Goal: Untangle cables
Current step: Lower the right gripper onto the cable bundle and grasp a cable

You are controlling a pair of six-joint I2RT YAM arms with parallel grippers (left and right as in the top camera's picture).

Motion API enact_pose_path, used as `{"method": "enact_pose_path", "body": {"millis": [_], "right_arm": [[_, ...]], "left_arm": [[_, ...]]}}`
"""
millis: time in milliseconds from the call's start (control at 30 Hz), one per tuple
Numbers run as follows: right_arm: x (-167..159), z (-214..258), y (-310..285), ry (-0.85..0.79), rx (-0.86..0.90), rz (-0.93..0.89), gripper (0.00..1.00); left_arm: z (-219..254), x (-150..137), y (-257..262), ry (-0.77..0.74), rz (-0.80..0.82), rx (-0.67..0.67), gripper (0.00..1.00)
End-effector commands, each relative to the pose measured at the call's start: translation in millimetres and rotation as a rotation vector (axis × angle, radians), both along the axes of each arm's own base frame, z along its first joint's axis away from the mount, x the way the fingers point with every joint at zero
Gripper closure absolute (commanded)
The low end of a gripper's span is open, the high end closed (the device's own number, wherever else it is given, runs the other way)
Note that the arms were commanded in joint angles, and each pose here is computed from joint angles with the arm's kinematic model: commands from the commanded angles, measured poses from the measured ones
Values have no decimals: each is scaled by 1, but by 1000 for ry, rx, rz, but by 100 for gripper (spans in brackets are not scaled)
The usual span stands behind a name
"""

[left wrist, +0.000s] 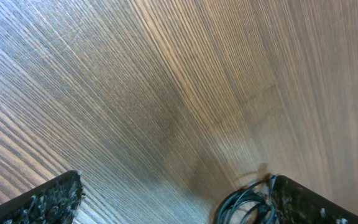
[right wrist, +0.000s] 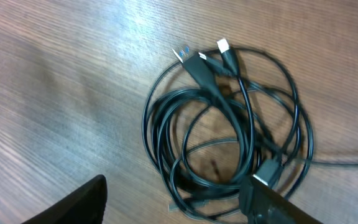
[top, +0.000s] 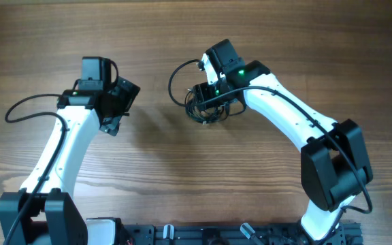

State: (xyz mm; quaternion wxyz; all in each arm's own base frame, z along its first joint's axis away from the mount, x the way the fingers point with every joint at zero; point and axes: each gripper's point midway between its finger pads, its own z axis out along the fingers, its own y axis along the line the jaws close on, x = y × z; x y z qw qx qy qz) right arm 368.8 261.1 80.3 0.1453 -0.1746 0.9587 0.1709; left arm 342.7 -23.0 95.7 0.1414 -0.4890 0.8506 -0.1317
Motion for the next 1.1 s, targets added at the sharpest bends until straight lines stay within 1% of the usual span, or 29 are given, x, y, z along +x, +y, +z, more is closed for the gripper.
{"method": "enact_pose_path", "body": {"millis": [0,100,233,267,400,433,500,567,700,767,833,1067], "right_arm": [[8,-12,-3,-61,-84,39,32],[9,-23,-1,-51,-88,39,33],[-1,-47,12,33,-41,71,43],[-2,-48,13,31,-44,74,46],[5,-46,21,-13,-37,80,48],[8,-48,20,-26,-51,66,52],[11,-57,15,-15,-78,16,54],[8,-65,14,7,-88,11,56],[4,-68,13,41,-87,-36,57],[3,-68,12,49,-87,-46,65],[3,-68,12,49,-87,-46,69],[-8,-73,1,92,-139,-50,69]], "left_arm": [[2,2,-2,2,19,-55,0],[0,0,-2,10,16,-49,0],[0,0,-2,9,13,-48,0],[0,0,-2,9,13,-48,0],[0,0,-2,9,13,-48,0],[0,0,-2,9,13,-48,0],[0,0,-2,9,9,-47,0],[-1,0,-2,9,9,-47,0],[0,0,-2,8,10,-47,0],[0,0,-2,8,10,-47,0],[0,0,-2,8,10,-47,0],[0,0,-2,8,10,-47,0]]}}
